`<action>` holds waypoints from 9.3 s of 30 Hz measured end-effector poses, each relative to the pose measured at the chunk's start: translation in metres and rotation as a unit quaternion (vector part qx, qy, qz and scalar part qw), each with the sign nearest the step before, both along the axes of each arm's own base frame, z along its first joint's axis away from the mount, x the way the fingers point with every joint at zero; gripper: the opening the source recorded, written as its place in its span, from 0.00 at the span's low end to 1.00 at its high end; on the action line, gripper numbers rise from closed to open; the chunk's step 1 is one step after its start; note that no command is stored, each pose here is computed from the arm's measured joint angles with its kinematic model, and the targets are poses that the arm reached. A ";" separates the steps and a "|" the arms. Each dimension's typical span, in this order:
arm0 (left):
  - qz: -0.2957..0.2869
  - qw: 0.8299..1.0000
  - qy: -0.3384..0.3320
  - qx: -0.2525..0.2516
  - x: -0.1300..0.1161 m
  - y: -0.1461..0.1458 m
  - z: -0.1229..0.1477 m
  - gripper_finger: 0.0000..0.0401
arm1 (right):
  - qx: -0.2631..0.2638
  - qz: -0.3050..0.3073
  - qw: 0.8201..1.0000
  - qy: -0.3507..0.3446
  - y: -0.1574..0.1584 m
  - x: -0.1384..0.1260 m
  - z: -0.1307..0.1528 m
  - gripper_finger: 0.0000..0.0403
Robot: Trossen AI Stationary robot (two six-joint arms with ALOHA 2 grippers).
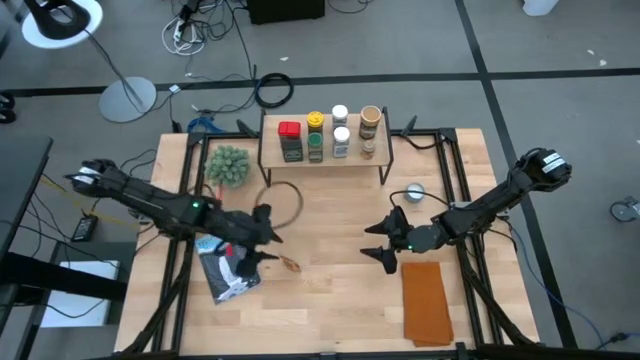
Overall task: Shelf spices
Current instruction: Put the orange seasoning pack on the shelf, then return to Home Position
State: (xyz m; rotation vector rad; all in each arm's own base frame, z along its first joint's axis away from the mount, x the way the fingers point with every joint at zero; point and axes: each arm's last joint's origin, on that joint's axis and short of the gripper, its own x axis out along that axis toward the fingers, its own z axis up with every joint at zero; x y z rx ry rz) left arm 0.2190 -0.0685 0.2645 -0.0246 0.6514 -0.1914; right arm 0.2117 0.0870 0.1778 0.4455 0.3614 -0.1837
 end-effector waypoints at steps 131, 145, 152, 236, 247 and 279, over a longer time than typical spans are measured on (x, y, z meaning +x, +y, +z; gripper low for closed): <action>0.287 0.936 0.192 0.073 0.011 0.331 0.123 0.00 | -0.132 -0.081 0.987 0.040 -0.064 0.016 -0.001 0.88; 0.256 0.944 0.200 0.055 0.012 0.326 0.121 0.06 | -0.130 -0.080 0.987 0.040 -0.064 0.016 -0.001 0.88; 0.258 0.944 0.199 0.056 0.012 0.326 0.121 0.12 | -0.130 -0.080 0.987 0.040 -0.064 0.016 -0.001 0.88; 0.146 0.921 -0.360 -0.007 -0.108 0.080 -0.080 0.23 | -0.106 -0.095 0.986 -0.086 -0.098 -0.090 0.003 0.88; 0.155 0.912 -0.380 -0.012 -0.114 0.080 -0.084 0.23 | -0.119 -0.111 0.982 -0.093 -0.102 -0.101 0.001 0.88; 0.128 0.921 -0.368 -0.019 -0.113 0.078 -0.086 0.23 | -0.057 0.022 0.995 -0.074 -0.087 -0.125 -0.010 0.88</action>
